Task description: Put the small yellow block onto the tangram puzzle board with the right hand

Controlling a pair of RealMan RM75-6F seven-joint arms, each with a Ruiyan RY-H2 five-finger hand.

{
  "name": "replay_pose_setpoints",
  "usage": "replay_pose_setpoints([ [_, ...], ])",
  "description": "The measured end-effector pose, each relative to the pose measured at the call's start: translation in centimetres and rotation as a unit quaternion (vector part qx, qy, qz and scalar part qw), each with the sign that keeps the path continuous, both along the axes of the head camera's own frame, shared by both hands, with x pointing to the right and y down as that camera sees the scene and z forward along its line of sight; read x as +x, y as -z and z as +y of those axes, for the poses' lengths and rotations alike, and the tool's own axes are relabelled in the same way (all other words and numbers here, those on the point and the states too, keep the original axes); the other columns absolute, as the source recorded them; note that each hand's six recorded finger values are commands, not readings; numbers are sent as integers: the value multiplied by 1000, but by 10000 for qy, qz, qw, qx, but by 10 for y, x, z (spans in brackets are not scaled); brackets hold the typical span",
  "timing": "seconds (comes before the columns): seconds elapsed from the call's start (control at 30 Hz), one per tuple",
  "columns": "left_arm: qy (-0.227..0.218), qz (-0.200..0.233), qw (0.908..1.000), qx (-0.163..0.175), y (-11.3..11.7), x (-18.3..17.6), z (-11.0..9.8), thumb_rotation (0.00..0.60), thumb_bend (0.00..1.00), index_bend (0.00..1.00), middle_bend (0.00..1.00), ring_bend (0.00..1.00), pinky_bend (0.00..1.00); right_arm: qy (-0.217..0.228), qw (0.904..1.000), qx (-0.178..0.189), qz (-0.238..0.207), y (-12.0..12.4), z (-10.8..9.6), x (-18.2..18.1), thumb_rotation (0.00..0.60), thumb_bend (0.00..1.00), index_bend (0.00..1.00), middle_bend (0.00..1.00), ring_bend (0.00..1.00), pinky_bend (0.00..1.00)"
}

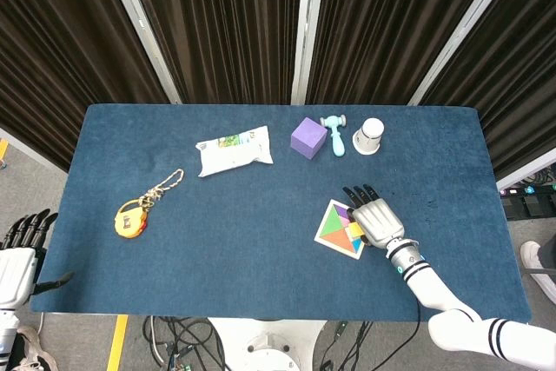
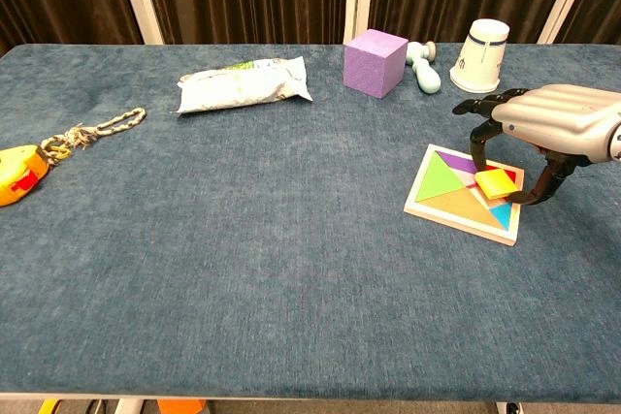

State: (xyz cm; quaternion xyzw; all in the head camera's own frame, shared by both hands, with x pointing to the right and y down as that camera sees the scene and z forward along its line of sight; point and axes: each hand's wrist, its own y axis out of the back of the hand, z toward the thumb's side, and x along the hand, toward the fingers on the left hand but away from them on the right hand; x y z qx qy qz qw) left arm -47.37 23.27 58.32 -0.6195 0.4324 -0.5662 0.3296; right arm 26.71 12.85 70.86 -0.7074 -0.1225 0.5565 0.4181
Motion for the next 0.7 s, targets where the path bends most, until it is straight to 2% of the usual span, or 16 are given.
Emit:
replay_pose_setpoints([
  [0.53,31,0,10000,-14,0,-2,1,600,0,72,17,0,38,24,10000,-69,-33,-3,4,-8,600,175,528,0,0,0],
  [0.7,45,-5,10000,-18,-1,-4,2,600,0,72,17,0,38,24,10000,-82,-15,-3,4,-8,600,151,463,0,0,0],
])
